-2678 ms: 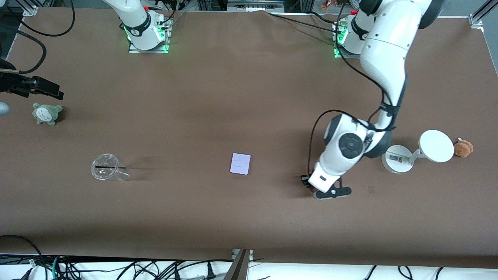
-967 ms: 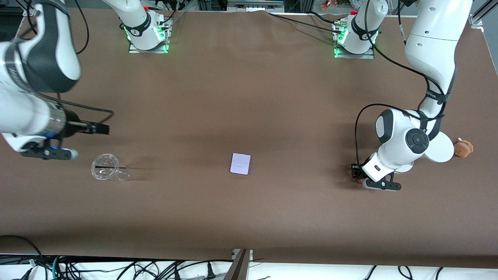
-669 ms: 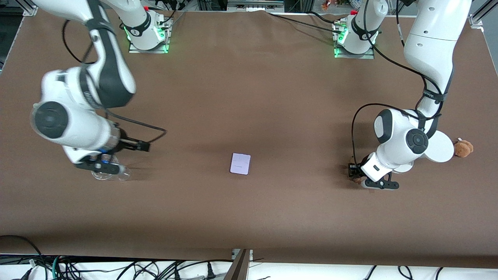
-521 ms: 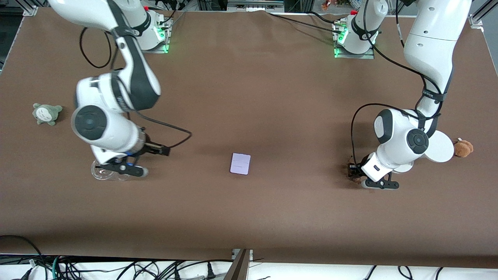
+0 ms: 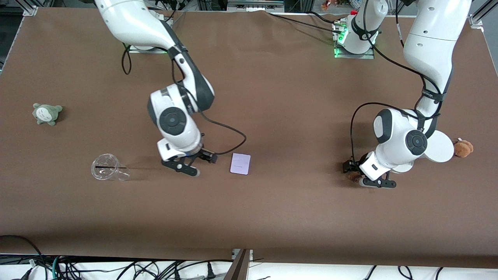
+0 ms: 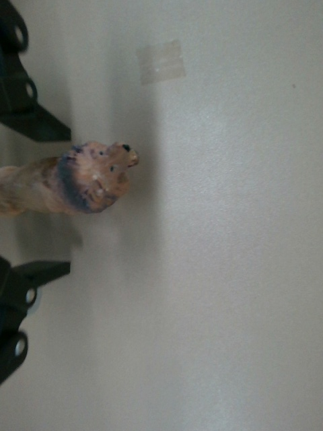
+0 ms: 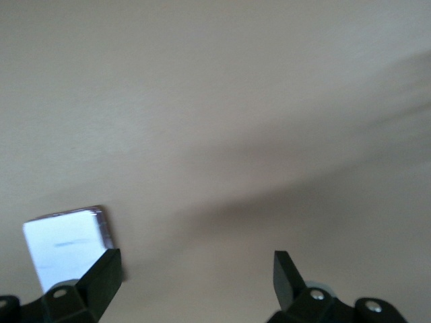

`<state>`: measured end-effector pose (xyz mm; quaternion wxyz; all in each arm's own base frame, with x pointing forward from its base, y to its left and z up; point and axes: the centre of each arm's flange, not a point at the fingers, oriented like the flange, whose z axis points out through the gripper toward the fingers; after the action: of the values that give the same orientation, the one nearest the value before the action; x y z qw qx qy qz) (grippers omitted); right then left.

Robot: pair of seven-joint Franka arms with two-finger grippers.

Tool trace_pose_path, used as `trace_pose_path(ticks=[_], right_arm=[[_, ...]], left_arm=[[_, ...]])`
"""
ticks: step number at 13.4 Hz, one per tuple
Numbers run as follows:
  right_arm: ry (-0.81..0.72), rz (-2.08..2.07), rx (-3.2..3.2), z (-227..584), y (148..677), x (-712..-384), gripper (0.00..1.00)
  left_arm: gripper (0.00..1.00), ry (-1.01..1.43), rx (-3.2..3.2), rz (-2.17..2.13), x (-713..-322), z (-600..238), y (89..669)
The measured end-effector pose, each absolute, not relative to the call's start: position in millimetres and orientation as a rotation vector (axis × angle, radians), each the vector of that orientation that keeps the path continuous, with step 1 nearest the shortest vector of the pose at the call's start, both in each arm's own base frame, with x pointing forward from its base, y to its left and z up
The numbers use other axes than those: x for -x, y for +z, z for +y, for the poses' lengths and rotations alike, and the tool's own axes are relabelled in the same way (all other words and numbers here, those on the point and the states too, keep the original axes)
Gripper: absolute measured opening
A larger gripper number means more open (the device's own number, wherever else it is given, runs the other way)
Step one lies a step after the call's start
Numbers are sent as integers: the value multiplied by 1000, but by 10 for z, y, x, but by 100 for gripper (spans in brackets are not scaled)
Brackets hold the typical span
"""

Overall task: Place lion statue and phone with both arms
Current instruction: 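Lower the lion with the left gripper while the right gripper reaches the phone, then open the left gripper and withdraw while the right gripper grasps the phone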

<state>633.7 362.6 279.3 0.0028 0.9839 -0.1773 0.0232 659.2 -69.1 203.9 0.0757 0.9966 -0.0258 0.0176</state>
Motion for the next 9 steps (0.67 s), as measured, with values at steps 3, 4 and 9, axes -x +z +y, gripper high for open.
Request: trace_pose_path(ticks=[3, 4, 9], right_arm=[[128, -631, -3096, 3949, 2495, -6211, 100], [149, -641, -3104, 4034, 2400, -6178, 100], [267, -533, -3157, 4559, 2175, -6070, 100]], left_arm=[[100, 23, -2983, -96, -6586, -680, 2476], [100, 27, -2983, -102, -6579, -672, 2685], [100, 83, -2982, -119, -6491, -633, 3512]])
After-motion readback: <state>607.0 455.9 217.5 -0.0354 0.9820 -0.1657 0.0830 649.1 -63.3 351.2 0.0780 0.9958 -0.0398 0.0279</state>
